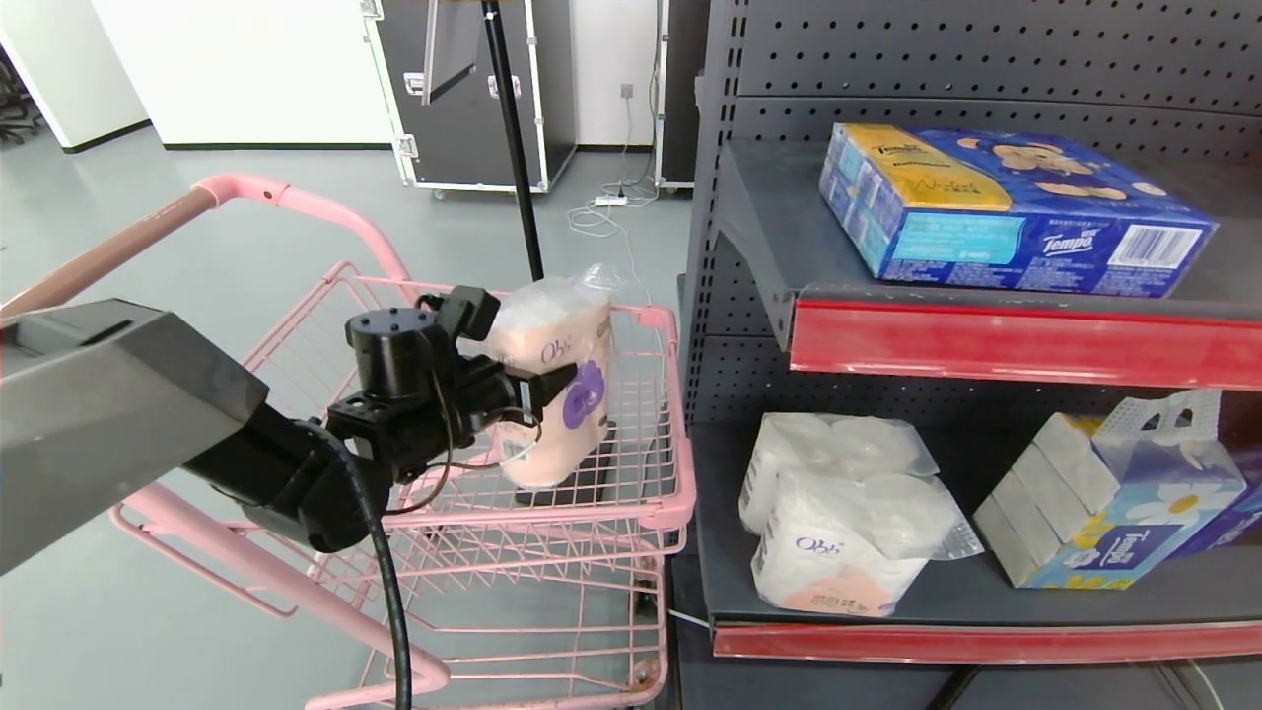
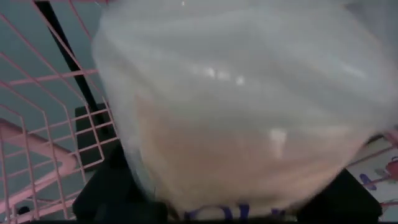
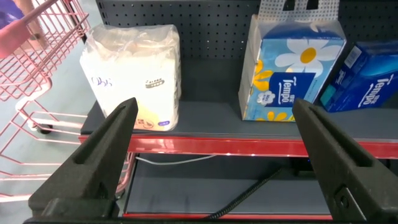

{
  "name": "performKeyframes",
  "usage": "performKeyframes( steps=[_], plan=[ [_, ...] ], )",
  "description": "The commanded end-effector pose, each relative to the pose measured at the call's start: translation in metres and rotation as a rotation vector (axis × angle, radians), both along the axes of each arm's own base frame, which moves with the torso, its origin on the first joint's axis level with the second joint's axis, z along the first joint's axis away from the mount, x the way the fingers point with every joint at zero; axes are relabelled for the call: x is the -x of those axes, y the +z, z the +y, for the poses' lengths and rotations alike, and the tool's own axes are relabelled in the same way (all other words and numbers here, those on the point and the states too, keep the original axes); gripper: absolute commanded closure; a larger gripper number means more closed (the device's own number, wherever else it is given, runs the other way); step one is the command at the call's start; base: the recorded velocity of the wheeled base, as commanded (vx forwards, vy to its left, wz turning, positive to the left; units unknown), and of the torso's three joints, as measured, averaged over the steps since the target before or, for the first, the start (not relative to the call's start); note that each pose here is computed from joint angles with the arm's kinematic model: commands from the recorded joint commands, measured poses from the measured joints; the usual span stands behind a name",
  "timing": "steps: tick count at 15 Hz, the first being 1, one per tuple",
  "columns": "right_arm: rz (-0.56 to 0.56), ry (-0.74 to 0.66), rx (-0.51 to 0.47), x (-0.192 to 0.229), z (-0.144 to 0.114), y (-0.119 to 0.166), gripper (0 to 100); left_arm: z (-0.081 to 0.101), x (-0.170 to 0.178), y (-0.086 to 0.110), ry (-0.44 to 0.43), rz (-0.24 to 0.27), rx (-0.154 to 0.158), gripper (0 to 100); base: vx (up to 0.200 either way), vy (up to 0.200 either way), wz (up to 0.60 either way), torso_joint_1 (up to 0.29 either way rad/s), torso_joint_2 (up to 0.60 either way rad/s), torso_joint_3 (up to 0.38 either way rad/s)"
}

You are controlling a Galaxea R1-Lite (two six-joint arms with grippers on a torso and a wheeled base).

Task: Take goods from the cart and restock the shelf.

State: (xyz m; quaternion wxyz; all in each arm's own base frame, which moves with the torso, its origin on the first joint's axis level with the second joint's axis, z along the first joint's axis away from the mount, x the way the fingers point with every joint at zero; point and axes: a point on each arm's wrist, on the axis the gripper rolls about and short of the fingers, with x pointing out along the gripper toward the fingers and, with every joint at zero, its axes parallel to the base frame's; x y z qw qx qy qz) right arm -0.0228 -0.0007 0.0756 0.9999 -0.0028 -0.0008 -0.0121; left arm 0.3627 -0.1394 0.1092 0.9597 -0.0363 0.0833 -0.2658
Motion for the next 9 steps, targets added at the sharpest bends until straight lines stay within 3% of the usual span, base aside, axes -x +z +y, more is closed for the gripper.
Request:
performKeyframes(
  steps=[1,4,6,8,9],
  plan=[
    [0.0,0.001,0.001,0.0,0.0,0.0,0,0.014,-0.002,0.058,0.034,-0.123,0.045,100,0.0,0.0,0.0,0.0,0.0,0.0],
    [0.0,0.001,0.001,0.0,0.0,0.0,0,0.023,0.027,0.103,0.005,-0.115,0.044,100,0.0,0.0,0.0,0.0,0.0,0.0],
    [0.0,0.001,0.001,0.0,0.0,0.0,0,0.033,0.038,0.109,0.022,-0.107,0.041,100,0.0,0.0,0.0,0.0,0.0,0.0],
    [0.0,0.001,0.001,0.0,0.0,0.0,0,0.049,0.063,0.13,0.046,-0.139,0.047,100,0.0,0.0,0.0,0.0,0.0,0.0],
    [0.0,0.001,-0.001,0.0,0.0,0.0,0,0.059,0.082,0.14,0.06,-0.13,0.044,100,0.0,0.0,0.0,0.0,0.0,0.0]
  ],
)
